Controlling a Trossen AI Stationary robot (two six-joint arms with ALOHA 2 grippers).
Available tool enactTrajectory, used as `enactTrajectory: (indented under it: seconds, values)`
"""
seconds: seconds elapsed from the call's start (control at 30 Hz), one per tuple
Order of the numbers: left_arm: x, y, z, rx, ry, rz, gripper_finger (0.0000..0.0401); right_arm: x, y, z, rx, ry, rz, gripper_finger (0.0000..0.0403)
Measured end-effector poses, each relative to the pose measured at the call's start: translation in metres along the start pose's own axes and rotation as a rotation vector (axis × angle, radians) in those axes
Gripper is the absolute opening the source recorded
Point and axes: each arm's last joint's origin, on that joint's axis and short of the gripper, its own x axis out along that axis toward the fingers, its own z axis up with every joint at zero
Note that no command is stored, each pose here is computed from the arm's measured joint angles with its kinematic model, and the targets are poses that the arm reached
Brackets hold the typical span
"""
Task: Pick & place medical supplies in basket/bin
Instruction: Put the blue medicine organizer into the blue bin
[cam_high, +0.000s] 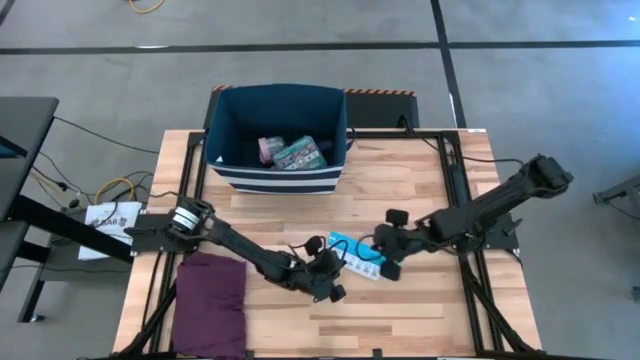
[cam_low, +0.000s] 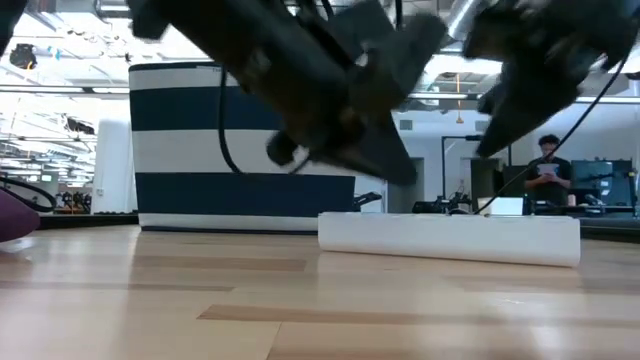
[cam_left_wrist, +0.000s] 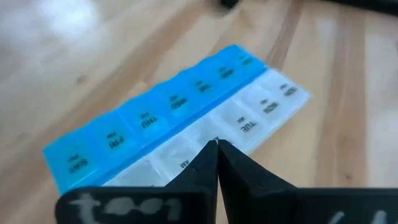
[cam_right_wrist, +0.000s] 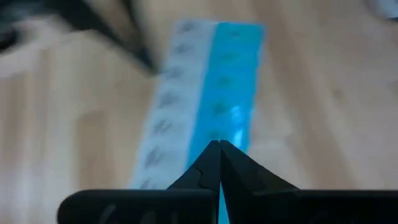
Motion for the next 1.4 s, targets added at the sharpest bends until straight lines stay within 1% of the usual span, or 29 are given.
enactTrajectory:
  seconds: [0.13,0.23,0.4,0.5,0.6,0.73,0.8,0.87,0.93,1.1,1.27,1.4]
  values:
    - [0.017,0.01,-0.003,-0.072,0.053,-0.026,0.0,-0.021,0.006,-0.004,-0.033,0.038,0.161,0.0]
    - [0.02,0.013,-0.002,-0.092,0.074,-0.037,0.0,-0.03,0.009,-0.003,-0.038,0.02,0.223,0.0]
    - [0.014,0.009,-0.008,-0.063,0.11,-0.045,0.0,-0.028,0.01,-0.003,-0.104,0.025,0.234,0.0]
    - [0.009,0.005,-0.013,-0.02,0.149,-0.047,0.0,-0.017,0.009,-0.005,-0.113,0.063,0.216,0.0]
    - [0.002,0.003,-0.014,0.013,0.171,-0.036,0.0,-0.004,0.008,-0.007,-0.133,0.127,0.223,0.0008]
    - [-0.013,-0.004,-0.005,0.106,0.177,-0.006,0.0,0.014,0.009,-0.01,-0.25,0.162,0.212,0.0041]
    - [-0.021,-0.009,0.005,0.122,0.143,-0.001,0.0,0.019,0.011,-0.009,-0.257,0.173,0.215,0.006]
    - [-0.03,-0.016,0.017,0.097,0.086,-0.005,0.0,0.018,0.017,0.0,-0.248,0.162,0.255,0.0078]
    - [-0.034,-0.021,0.023,0.075,0.054,-0.006,0.0,0.014,0.023,0.011,-0.243,0.128,0.292,0.0094]
    - [-0.041,-0.028,0.019,-0.014,0.035,-0.001,0.0,0.007,0.03,0.025,-0.238,0.088,0.321,0.0133]
    - [-0.048,-0.035,0.013,-0.065,0.016,0.006,0.0,0.015,0.029,0.021,-0.159,0.152,0.294,0.0178]
    - [-0.053,-0.037,0.009,-0.065,-0.021,0.047,0.0,0.025,0.028,0.013,-0.158,0.222,0.251,0.0215]
